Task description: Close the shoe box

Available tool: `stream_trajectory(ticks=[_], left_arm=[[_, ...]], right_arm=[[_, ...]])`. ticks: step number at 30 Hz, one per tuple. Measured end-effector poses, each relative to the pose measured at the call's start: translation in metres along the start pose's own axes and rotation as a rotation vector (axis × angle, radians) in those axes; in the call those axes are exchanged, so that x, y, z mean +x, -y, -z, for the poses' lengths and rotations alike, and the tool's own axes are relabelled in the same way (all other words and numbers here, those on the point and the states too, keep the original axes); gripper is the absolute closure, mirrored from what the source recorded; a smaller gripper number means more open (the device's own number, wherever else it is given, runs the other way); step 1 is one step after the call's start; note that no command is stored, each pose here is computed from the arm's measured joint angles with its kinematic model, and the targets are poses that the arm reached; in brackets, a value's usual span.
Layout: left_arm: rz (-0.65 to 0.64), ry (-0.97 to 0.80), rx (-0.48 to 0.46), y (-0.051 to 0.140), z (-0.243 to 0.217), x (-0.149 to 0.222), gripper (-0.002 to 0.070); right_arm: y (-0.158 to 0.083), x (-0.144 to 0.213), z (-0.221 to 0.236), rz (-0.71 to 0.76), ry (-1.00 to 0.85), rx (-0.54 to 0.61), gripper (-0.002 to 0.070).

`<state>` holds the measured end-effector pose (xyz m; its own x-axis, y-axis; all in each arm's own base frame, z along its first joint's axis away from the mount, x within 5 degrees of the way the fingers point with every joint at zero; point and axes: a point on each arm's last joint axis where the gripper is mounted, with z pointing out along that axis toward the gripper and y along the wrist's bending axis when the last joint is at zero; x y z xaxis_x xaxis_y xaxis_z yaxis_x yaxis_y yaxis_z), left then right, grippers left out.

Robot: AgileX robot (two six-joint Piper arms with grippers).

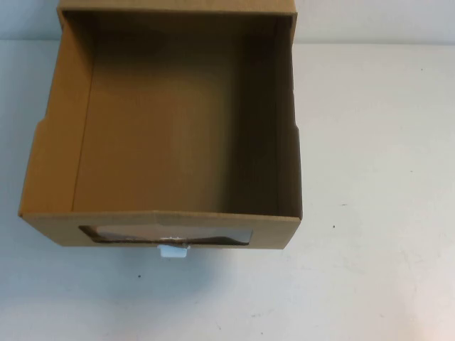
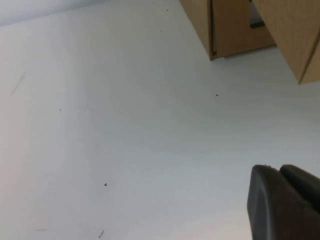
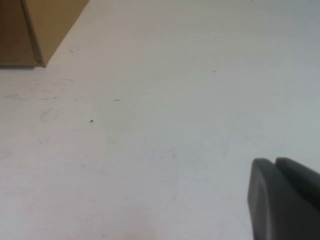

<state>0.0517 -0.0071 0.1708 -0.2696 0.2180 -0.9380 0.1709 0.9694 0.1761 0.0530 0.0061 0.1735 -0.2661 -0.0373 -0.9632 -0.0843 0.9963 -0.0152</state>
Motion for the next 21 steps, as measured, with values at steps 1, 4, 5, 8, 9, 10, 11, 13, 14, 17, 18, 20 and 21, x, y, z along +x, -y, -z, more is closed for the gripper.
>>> stream_trajectory(ticks=[1,4,5,8,9,10,11,13,14,17,18,20,21], left_arm=[[0.0,0.0,0.0,0.0,0.0,0.0,0.0677],[0.0,0.0,0.0,0.0,0.0,0.0,0.0677],[0.0,0.0,0.0,0.0,0.0,0.0,0.0677],[0.0,0.0,0.0,0.0,0.0,0.0,0.0678],[0.0,0.002,-0.001,-0.0001,0.0,-0.0002,0.0677],[0.002,0.003,0.0,0.0,0.0,-0.0002,0.0677],[0.002,0.008,-0.001,-0.0001,0.0,-0.0007,0.0677],[0.016,0.024,0.0,0.0,0.0,-0.0022,0.0678],[0.027,0.03,0.003,0.0002,0.0,-0.0027,0.0677],[0.067,0.043,0.015,0.0012,0.0001,-0.004,0.0677],[0.084,0.046,0.021,0.0017,0.0001,-0.0043,0.0678],[0.116,0.05,0.032,0.0027,0.0002,-0.0047,0.0677],[0.132,0.053,0.037,0.003,0.0002,-0.005,0.0678]], right_arm=[[0.0,0.0,0.0,0.0,0.0,0.0,0.0687],[0.0,0.0,0.0,0.0,0.0,0.0,0.0687],[0.0,0.0,0.0,0.0,0.0,0.0,0.0687],[0.0,0.0,0.0,0.0,0.0,0.0,0.0687],[0.0,0.0,0.0,0.0,0.0,0.0,0.0687],[0.0,0.0,0.0,0.0,0.0,0.0,0.0687],[0.0,0.0,0.0,0.0,0.0,0.0,0.0687],[0.0,0.0,0.0,0.0,0.0,0.0,0.0687],[0.0,0.0,0.0,0.0,0.0,0.0,0.0687],[0.0,0.0,0.0,0.0,0.0,0.0,0.0687],[0.0,0.0,0.0,0.0,0.0,0.0,0.0687],[0.0,0.0,0.0,0.0,0.0,0.0,0.0687],[0.0,0.0,0.0,0.0,0.0,0.0,0.0687]])
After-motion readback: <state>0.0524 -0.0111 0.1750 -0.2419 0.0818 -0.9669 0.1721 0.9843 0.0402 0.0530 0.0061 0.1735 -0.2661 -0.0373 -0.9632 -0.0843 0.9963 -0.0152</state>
